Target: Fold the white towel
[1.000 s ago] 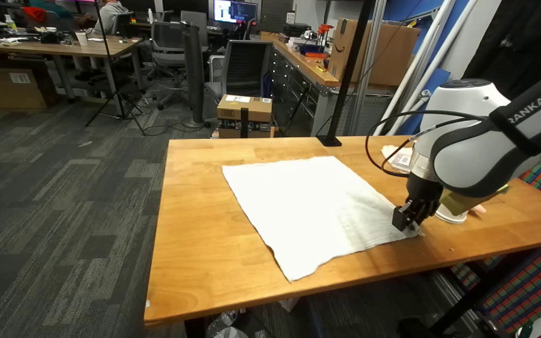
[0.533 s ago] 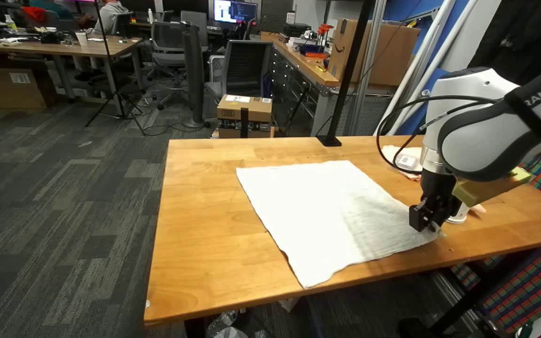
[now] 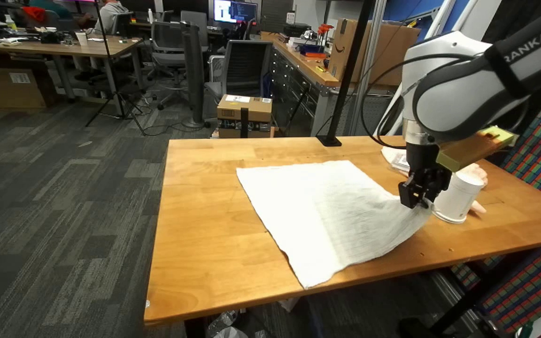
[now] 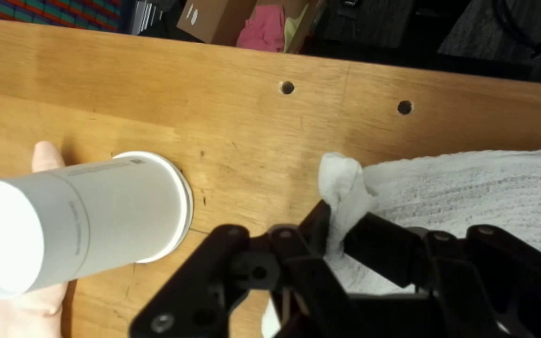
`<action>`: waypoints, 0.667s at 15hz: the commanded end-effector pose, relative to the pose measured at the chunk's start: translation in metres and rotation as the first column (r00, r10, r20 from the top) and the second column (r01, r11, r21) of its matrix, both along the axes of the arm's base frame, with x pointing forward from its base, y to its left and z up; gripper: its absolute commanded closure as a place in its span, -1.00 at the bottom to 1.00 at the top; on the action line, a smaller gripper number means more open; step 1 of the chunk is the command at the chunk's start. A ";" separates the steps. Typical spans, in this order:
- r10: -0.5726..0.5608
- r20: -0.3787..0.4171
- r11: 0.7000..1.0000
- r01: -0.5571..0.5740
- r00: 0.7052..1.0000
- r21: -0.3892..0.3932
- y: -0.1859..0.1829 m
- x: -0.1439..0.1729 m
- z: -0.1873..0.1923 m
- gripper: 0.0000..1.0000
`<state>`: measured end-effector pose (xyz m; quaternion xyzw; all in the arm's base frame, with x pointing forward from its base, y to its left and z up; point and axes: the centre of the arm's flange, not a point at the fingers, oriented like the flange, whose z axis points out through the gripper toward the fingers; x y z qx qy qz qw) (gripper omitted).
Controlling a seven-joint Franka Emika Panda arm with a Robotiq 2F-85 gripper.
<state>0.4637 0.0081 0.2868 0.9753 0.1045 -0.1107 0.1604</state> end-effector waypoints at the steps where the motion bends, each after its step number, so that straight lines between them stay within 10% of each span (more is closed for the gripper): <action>1: 0.002 -0.063 1.000 -0.002 0.998 -0.004 0.023 0.037 0.012 0.83; 10: 0.103 -0.091 0.994 -0.107 0.991 -0.035 0.114 0.093 0.024 0.83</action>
